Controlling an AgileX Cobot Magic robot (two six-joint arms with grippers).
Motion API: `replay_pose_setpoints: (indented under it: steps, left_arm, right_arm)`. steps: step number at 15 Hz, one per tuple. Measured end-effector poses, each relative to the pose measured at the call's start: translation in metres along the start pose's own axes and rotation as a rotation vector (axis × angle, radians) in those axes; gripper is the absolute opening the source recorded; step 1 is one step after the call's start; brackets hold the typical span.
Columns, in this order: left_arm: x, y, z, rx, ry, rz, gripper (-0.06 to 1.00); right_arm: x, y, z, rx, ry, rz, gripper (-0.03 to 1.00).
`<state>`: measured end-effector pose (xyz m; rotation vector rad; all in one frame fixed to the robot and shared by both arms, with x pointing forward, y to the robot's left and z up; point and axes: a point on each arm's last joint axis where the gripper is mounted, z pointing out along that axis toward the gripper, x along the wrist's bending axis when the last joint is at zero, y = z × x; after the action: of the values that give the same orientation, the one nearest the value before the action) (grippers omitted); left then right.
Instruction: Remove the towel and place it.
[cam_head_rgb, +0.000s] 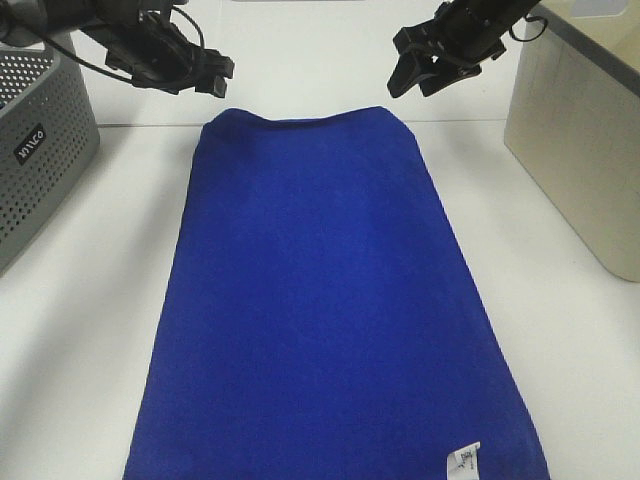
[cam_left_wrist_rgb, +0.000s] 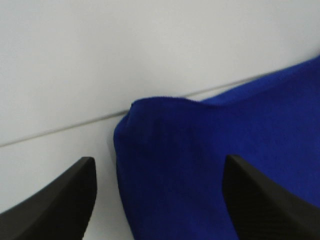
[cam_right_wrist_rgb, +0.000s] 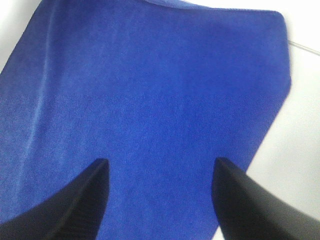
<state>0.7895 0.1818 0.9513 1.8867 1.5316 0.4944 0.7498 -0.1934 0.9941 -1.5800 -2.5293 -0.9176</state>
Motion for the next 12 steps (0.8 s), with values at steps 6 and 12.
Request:
replay_pose_setpoints:
  steps: [6,12]
  left_arm:
    - [-0.011,0.017,-0.091,0.261,0.000,0.047,0.67]
    - [0.072,0.036,-0.171,0.219,0.165,-0.128,0.67]
  right_arm:
    - [0.033,0.007,-0.094,-0.019,-0.146,0.074,0.77]
    - [0.037,-0.002,-0.212,-0.230,-0.288,0.179,0.78]
